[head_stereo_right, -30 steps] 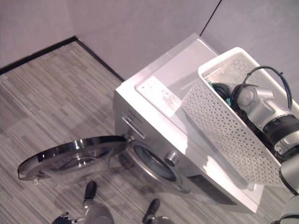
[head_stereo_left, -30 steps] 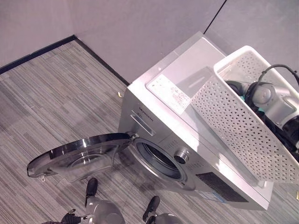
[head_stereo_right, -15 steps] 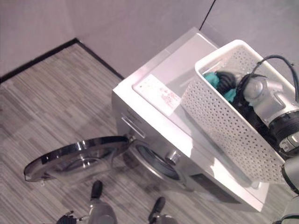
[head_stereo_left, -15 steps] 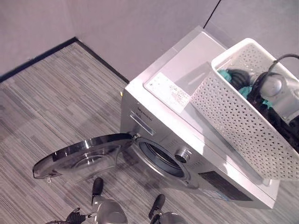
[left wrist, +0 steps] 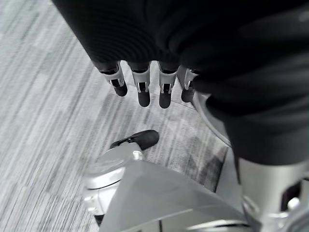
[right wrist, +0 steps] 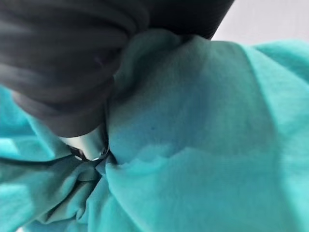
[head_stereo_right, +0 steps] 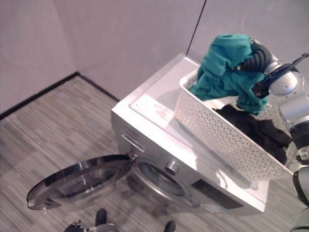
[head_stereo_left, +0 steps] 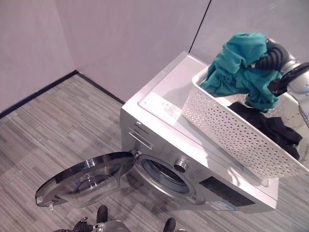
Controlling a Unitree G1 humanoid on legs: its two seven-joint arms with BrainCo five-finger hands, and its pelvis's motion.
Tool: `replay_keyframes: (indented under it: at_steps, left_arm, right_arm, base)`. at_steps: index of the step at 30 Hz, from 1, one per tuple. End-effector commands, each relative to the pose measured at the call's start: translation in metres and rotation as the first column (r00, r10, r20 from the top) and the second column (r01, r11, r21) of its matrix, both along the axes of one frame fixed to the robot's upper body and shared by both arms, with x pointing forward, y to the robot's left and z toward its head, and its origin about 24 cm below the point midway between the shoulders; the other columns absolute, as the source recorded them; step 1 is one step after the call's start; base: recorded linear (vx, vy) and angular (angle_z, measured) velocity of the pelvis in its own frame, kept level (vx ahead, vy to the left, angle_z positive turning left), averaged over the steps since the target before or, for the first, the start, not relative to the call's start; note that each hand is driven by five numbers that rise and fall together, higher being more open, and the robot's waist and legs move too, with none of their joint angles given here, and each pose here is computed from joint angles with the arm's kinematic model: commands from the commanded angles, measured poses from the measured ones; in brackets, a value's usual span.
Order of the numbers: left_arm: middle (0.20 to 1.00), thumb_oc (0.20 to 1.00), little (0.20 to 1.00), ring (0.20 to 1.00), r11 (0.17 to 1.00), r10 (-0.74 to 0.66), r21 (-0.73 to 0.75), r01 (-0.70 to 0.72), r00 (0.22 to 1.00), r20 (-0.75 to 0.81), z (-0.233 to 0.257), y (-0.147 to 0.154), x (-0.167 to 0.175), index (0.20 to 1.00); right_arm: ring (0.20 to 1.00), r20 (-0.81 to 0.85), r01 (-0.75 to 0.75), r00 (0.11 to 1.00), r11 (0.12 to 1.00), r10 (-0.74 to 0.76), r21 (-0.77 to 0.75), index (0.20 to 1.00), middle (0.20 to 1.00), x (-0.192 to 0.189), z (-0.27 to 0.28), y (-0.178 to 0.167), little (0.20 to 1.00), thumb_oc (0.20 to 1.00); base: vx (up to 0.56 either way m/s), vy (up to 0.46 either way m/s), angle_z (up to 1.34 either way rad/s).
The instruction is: Grab the laundry basket,head to the washer,open it,put in the laundry and shut it.
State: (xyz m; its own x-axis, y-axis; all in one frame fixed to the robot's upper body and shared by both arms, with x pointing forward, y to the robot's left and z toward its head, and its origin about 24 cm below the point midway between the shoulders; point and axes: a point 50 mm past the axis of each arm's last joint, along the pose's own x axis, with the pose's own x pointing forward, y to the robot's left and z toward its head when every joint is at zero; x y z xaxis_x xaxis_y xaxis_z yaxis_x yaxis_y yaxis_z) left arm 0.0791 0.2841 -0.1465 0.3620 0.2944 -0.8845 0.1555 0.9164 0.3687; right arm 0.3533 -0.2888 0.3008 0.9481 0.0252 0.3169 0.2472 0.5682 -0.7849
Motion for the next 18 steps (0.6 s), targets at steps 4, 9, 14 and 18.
replay_keyframes:
  at_steps: [4,9,14,18]
  left_arm:
    - [1.0,1.0,1.0,1.0,0.997,-0.074,0.005,0.075,0.994,-0.08,-0.009,-0.015,-0.009,1.0]
    - [1.0,1.0,1.0,1.0,0.996,-0.09,0.018,0.092,0.993,-0.075,-0.009,-0.016,-0.006,1.0]
    - [1.0,1.0,1.0,1.0,0.994,-0.107,0.023,0.109,0.992,-0.063,-0.009,-0.02,0.0,1.0]
    - [1.0,1.0,1.0,1.0,0.993,-0.113,0.023,0.114,0.992,-0.047,-0.009,-0.024,0.003,1.0]
  right_arm:
    - [0.2,0.458,-0.004,0.887,0.991,-0.057,0.132,0.2,0.2,-0.036,0.082,-0.007,0.2,0.2]
    - [0.2,0.576,0.045,0.805,0.983,-0.142,0.179,0.2,0.2,-0.045,0.094,-0.008,0.2,0.2]
    - [0.2,0.632,0.086,0.738,0.962,-0.236,0.259,0.2,0.2,-0.05,0.104,-0.014,0.2,0.2]
    - [0.2,0.666,0.139,0.694,0.958,-0.274,0.25,0.2,0.2,-0.059,0.104,-0.021,0.2,0.2]
  base:
    - [0.02,0.024,-0.04]
    - [0.01,0.032,-0.02]
    - [0.0,0.051,-0.03]
    - [0.0,0.031,0.01]
